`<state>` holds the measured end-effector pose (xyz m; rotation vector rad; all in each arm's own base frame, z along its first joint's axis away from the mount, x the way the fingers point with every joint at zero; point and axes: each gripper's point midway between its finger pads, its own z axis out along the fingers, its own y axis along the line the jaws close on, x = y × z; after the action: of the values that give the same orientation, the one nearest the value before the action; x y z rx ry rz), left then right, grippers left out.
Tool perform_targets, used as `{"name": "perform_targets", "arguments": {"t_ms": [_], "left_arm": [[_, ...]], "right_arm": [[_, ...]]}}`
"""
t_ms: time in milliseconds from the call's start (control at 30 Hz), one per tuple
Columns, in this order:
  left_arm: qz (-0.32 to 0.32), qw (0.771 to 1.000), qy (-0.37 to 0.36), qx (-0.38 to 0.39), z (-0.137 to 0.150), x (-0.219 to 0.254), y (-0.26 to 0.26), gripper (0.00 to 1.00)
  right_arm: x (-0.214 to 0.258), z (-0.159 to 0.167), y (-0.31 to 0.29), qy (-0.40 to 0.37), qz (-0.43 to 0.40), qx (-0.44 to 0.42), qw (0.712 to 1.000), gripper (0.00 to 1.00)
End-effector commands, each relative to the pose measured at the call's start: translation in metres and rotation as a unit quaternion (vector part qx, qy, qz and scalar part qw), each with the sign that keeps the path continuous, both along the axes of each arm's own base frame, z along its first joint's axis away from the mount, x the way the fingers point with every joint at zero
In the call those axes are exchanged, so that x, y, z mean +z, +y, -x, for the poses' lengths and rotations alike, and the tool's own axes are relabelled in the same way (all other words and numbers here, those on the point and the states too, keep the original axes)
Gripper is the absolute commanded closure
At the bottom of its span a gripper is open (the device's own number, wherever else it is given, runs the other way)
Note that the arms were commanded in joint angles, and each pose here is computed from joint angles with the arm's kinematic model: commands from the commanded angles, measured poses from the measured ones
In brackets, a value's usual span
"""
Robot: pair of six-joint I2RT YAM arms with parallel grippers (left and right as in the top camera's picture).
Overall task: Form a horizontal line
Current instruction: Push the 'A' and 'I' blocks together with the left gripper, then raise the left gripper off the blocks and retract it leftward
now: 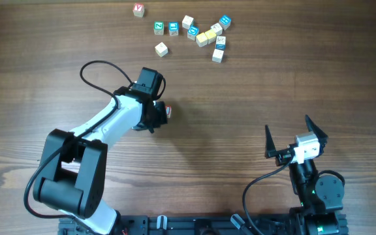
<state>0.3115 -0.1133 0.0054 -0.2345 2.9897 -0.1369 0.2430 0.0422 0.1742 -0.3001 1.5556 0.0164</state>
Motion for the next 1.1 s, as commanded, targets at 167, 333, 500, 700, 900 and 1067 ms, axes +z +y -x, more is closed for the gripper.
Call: {"name": "perform_targets", "arguments": {"t_ms": [167, 333, 500, 700, 900, 1067], "left_arm": [[0.002, 0.999, -0.048, -0.024, -0.024, 0.077, 0.005, 0.46], [-0.003, 0.996, -0.059, -0.063, -0.031, 0.08, 0.002, 0.09], [-0.008, 0.996, -0.039, -0.075, -0.033, 0.05, -0.007, 0.0], [-0.013, 0.997, -0.021, -0.078, -0.037, 0.024, -0.011, 0.04], [-0.015, 0.996, -0.02, -0.088, -0.037, 0.015, -0.019, 0.07], [-0.019, 0.996, -0.013, -0.088, -0.038, 0.005, -0.018, 0.08]], "right_arm": [[0.001, 0.0, -0.004, -0.004, 0.001, -0.01, 1.0, 0.0], [0.001, 0.0, -0.004, -0.004, 0.001, -0.01, 1.0, 0.0], [0.001, 0.0, -0.004, -0.004, 0.001, -0.01, 1.0, 0.0], [0.001, 0.0, -0.004, -0.004, 0.001, -0.01, 1.0, 0.0], [0.001, 0.0, -0.004, -0.004, 0.001, -0.009, 1.0, 0.0], [0.001, 0.0, -0.004, -0.004, 0.001, -0.01, 1.0, 0.0]]}}
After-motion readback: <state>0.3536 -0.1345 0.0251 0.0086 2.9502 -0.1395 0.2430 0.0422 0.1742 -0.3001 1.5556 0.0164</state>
